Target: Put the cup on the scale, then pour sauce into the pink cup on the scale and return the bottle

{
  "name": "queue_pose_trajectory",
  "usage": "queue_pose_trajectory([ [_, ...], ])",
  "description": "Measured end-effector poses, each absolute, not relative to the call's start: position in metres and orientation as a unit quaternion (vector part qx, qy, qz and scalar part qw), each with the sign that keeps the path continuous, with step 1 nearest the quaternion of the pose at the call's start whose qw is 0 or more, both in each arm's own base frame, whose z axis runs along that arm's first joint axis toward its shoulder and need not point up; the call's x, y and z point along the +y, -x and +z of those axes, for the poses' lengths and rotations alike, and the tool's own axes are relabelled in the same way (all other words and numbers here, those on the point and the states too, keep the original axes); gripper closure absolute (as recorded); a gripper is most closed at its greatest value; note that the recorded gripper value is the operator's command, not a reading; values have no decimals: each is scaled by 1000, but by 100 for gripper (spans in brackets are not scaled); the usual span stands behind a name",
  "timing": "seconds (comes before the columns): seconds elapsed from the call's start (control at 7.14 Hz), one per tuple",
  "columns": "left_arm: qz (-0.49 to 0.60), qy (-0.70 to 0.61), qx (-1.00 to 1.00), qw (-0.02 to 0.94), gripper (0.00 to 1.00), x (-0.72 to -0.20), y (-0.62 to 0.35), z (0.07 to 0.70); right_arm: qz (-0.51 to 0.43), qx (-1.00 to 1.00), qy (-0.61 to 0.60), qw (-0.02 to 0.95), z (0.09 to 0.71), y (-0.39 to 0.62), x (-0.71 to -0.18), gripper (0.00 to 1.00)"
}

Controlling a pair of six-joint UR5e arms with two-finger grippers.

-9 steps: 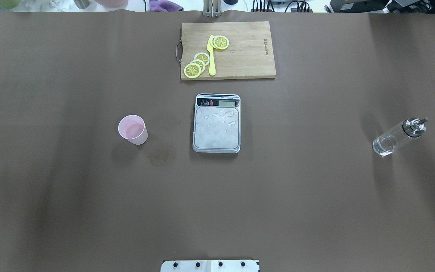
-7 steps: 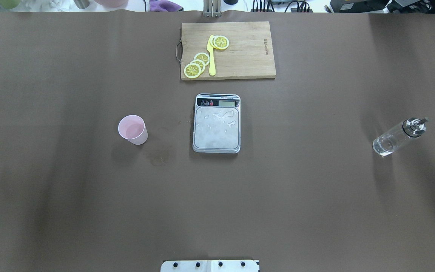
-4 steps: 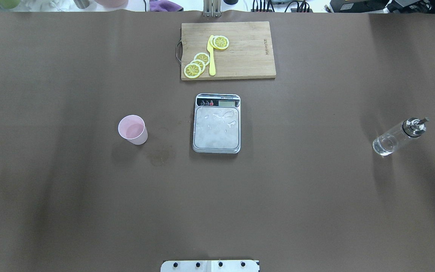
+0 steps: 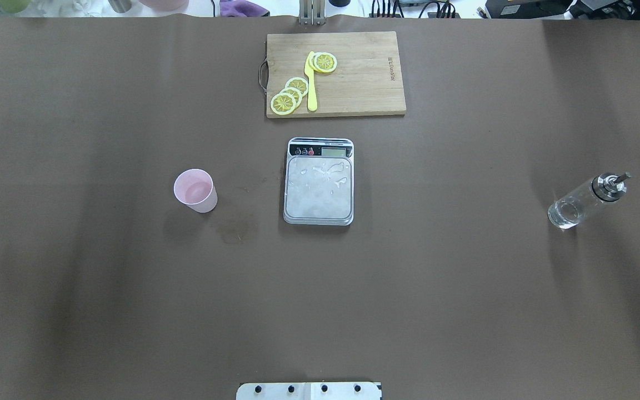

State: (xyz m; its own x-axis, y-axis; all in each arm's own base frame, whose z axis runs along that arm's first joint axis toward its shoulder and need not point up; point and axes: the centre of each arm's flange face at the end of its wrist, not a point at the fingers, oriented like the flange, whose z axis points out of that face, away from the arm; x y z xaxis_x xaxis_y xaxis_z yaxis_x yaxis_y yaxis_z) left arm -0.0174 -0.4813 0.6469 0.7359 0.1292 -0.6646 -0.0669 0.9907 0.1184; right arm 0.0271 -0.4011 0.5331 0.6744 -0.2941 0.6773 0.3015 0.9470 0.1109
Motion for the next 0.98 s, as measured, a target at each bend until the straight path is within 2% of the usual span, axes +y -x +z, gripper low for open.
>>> queue_pose_trajectory([
  [0.98,57,-58,367,927,2,-484,14,640,-185,-382,-15,905,555,-34,-384,0],
])
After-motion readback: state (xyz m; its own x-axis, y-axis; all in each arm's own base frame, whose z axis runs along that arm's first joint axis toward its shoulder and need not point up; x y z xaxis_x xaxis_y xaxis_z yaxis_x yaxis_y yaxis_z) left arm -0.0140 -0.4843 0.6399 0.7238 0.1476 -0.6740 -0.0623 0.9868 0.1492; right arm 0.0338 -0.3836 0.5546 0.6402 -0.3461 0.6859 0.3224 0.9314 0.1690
